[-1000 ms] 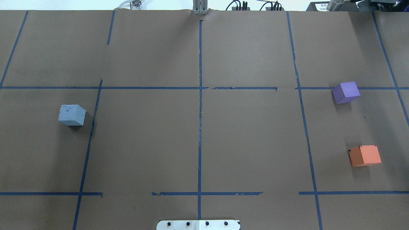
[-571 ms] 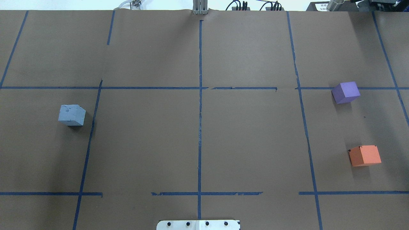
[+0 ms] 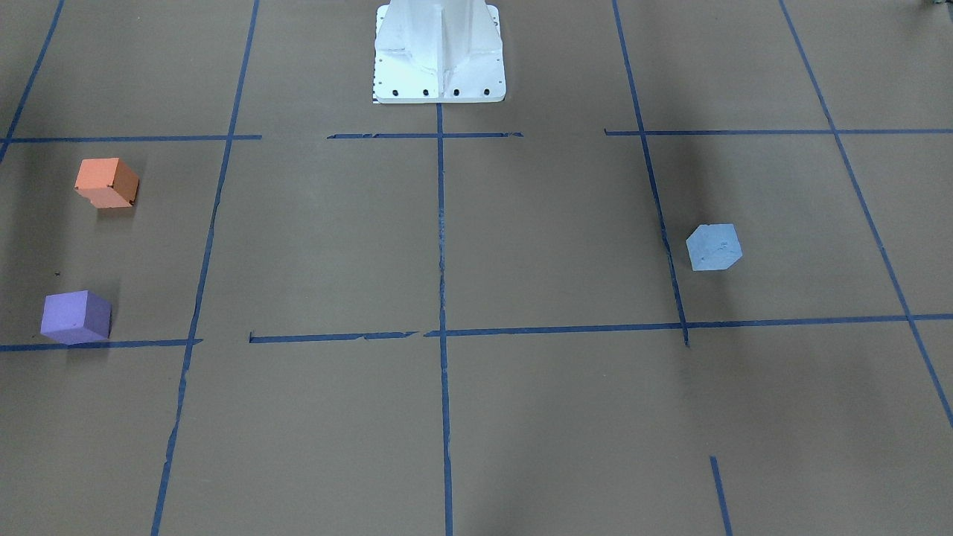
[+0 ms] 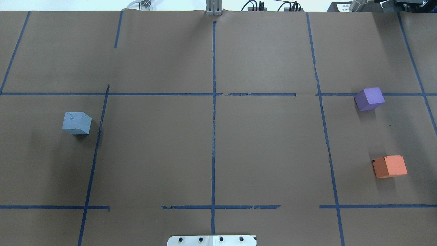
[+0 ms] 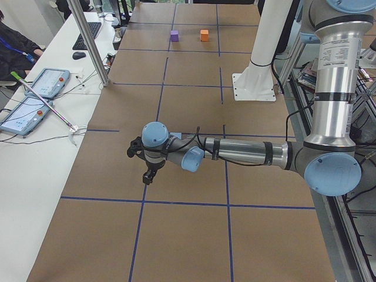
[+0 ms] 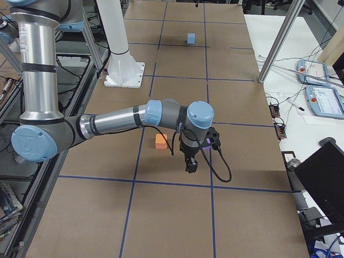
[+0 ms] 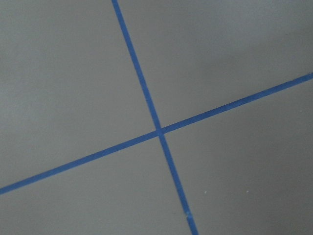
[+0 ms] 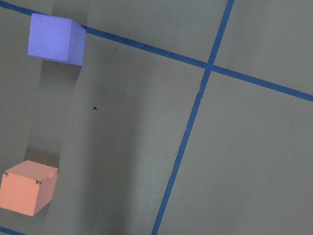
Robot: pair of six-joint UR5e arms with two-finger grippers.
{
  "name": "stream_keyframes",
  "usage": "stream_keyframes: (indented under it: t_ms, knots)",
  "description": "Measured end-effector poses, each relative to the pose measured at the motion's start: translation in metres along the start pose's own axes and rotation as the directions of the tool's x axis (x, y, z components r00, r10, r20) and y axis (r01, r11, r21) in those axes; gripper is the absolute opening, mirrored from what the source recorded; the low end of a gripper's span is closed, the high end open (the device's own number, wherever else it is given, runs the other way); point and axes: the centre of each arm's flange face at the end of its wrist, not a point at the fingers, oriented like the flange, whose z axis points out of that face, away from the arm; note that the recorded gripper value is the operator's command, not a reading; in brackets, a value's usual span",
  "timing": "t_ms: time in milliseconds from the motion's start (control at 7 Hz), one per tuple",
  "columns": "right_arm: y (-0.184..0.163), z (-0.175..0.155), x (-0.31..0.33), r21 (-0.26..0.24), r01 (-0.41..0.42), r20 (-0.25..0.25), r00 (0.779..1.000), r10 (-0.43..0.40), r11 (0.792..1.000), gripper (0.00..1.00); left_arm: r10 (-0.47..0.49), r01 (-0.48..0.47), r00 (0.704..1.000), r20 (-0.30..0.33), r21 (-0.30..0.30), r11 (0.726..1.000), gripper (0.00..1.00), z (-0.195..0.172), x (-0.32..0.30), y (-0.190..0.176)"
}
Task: Place blue block between orange and purple blocks
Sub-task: 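Lower the left gripper onto the light blue cube and grasp it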
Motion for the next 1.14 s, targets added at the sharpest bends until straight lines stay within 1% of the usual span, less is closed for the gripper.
stream_keyframes:
  t_ms: [143, 286, 429, 571, 857, 1000, 1143]
  knots:
    - [0.002, -0.001, -0.002, 0.002, 0.002, -0.001, 1.000, -0.002, 1.000, 1.00, -0.095, 0.094, 0.995, -0.033, -0.020, 0.995, 1.00, 0.022, 0.045, -0.009]
    - [0.004, -0.001, -0.003, 0.003, 0.002, -0.001, 1.000, -0.002, 1.000, 1.00, -0.203, 0.201, 0.978, -0.051, -0.033, 0.979, 1.00, 0.039, 0.093, -0.015]
    - [0.006, -0.001, -0.003, 0.003, 0.002, 0.000, 1.000, -0.002, 1.000, 1.00, -0.287, 0.286, 0.956, -0.053, -0.032, 0.958, 1.00, 0.057, 0.137, -0.021]
    - [0.007, 0.000, -0.003, 0.003, 0.002, 0.000, 1.000, -0.002, 1.000, 1.00, -0.329, 0.329, 0.943, -0.042, -0.020, 0.944, 1.00, 0.078, 0.176, -0.025]
    - [0.007, 0.000, -0.003, 0.002, 0.001, 0.001, 1.000, -0.001, 1.000, 1.00, -0.337, 0.337, 0.941, -0.024, -0.008, 0.942, 1.00, 0.108, 0.220, -0.032]
    - [0.007, 0.000, -0.003, 0.002, 0.001, 0.001, 1.000, -0.001, 1.000, 1.00, -0.331, 0.331, 0.944, -0.018, -0.011, 0.944, 1.00, 0.117, 0.230, -0.034]
    - [0.007, 0.000, -0.003, 0.002, 0.001, 0.001, 1.000, -0.001, 1.000, 1.00, -0.322, 0.322, 0.947, 0.001, -0.013, 0.947, 1.00, 0.130, 0.236, -0.031]
